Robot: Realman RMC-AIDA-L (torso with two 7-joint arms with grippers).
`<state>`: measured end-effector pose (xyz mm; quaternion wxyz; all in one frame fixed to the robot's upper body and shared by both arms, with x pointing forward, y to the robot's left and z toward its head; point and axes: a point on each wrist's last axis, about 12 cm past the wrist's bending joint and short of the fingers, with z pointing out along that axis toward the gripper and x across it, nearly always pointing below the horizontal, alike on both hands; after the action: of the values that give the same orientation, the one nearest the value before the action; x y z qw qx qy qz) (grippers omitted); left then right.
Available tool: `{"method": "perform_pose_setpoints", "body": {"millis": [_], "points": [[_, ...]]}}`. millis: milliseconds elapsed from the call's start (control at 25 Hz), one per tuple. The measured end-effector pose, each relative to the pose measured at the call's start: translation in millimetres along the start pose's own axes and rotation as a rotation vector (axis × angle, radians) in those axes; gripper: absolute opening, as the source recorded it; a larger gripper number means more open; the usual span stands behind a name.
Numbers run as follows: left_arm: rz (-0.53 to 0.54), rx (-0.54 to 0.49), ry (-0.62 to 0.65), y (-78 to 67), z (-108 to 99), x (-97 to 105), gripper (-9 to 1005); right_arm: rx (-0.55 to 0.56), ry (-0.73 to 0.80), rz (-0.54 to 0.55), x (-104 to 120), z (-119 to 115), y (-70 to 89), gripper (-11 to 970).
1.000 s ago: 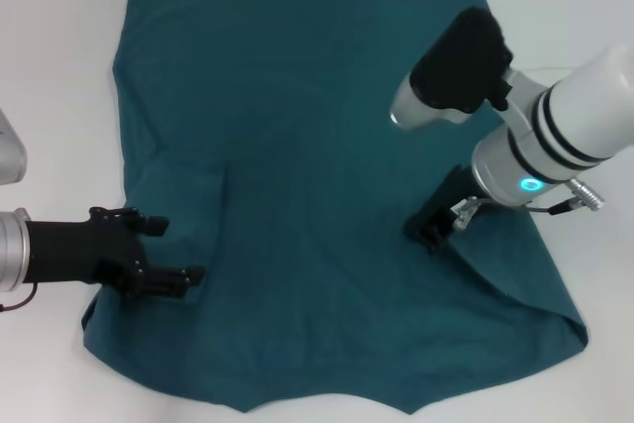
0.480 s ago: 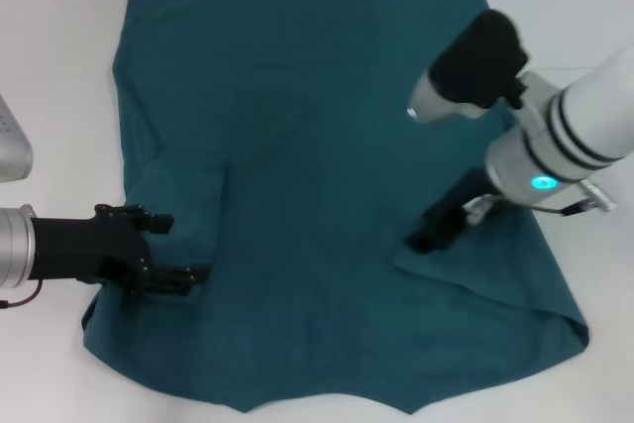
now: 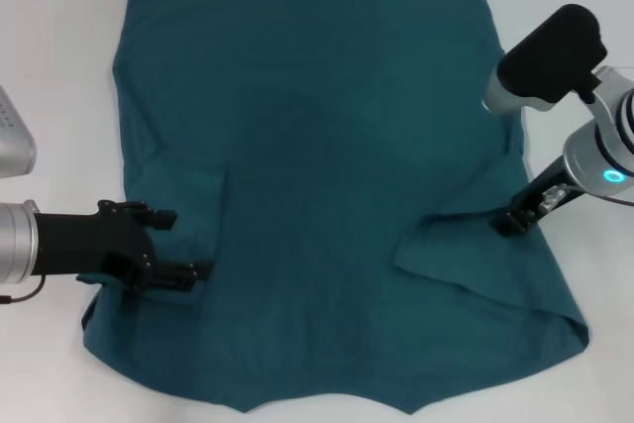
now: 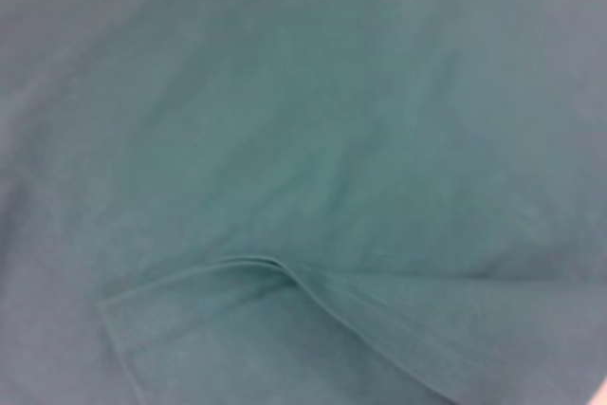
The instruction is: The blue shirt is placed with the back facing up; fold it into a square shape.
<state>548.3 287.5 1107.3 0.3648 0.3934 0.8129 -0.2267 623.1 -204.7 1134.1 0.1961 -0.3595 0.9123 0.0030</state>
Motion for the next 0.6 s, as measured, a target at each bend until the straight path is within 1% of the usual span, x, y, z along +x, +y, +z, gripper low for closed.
{"method": "perform_pose_setpoints", "body": {"millis": [200,240,400,600], "points": [[0.001,0.0,-0.003,0.4,0.1,-1.2,886,0.006,0.001,0.026,6.4,1.6,-4.6,373],[0.001,-0.001,-0.006,0.7,-0.1,-1.8,886,0.004,-0.002,0.044,9.4,2.2,-7.6,351],[0.004,-0.002,-0.011,1.1,0.0,-3.4,886,-0.009,-0.001,0.076,15.0,5.6,-10.9,262],[0.008,-0.009,-0.013,2.1,0.2,-4.6,885,-0.004,0.0,0.094,17.6,11.1,-14.0,97]]}}
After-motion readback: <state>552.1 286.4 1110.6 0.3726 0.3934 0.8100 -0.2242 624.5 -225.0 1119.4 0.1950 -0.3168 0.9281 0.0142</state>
